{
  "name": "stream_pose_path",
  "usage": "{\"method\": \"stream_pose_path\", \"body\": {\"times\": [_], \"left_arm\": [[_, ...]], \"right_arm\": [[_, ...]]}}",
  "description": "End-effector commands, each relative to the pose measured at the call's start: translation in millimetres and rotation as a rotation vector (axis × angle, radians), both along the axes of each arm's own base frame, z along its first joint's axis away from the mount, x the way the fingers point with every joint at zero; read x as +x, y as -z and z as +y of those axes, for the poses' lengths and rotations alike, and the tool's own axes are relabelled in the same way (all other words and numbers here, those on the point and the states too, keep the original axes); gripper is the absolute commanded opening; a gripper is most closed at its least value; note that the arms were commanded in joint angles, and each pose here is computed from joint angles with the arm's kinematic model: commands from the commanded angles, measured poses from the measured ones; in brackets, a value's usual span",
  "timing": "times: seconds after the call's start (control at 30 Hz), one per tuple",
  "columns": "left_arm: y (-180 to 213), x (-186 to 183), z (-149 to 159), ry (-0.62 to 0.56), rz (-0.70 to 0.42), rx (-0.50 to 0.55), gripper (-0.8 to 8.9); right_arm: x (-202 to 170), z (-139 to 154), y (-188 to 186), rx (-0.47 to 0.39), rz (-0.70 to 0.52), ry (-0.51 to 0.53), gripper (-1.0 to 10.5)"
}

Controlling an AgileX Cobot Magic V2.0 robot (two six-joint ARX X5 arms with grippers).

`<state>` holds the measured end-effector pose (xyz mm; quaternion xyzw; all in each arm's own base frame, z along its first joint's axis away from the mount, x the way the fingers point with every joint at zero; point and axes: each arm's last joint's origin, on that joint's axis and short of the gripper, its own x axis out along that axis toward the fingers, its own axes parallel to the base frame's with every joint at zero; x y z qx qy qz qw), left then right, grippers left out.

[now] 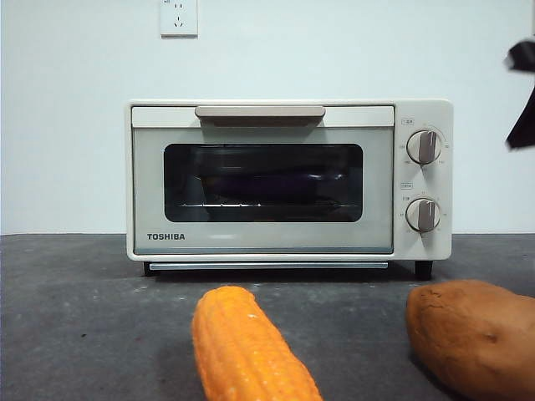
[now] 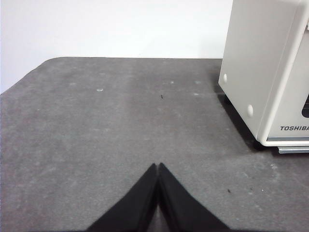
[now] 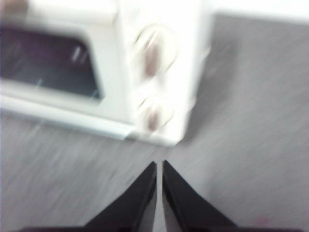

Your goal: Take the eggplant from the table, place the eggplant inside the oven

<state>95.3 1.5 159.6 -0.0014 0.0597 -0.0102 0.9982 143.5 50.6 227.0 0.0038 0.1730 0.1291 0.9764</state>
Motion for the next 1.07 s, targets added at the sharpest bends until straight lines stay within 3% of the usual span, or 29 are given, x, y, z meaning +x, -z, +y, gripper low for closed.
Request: {"method": "stream_pose_path", "body": {"times": [0.03,0.17,0.3,0.53,0.67,0.77,1.07], "left_arm": [[7.7,1.4,0.3,-0.001,0.014,0.008,0.06],[7.7,1.4,0.3,-0.001,0.014,0.008,0.06],[7.7,1.4,0.3,-0.001,0.014,0.008,0.06],[7.7,1.4,0.3,-0.001,0.014,0.008,0.06],[7.6,1.4,0.3,-0.001,0.013,0.008,0.06],[7.7,1.4,0.3,-0.001,0.014,0.007,0.06],[7.7,1.4,0.3,-0.001,0.014,0.008,0.06]], "right_arm": [[-16.7,-10.2,-19.9,-0.067,-0.18,0.08,0.1],[-46.0,-34.5,-31.7,-0.055,-0.381,0.215,0.1],[-55.3,-46.1,-12.4,-0.056,-0.429,0.303,0.1],[-51.1,-49.5,42.6,-0.033,-0.363,0.24,0.1],[-46.6,-49.0,69.5,-0.02,-0.261,0.223,0.1],[-47.7,-49.3,77.4,-0.023,-0.177,0.226,0.1],[-47.3,-49.4,74.3,-0.021,-0.205,0.231,0.1]]}}
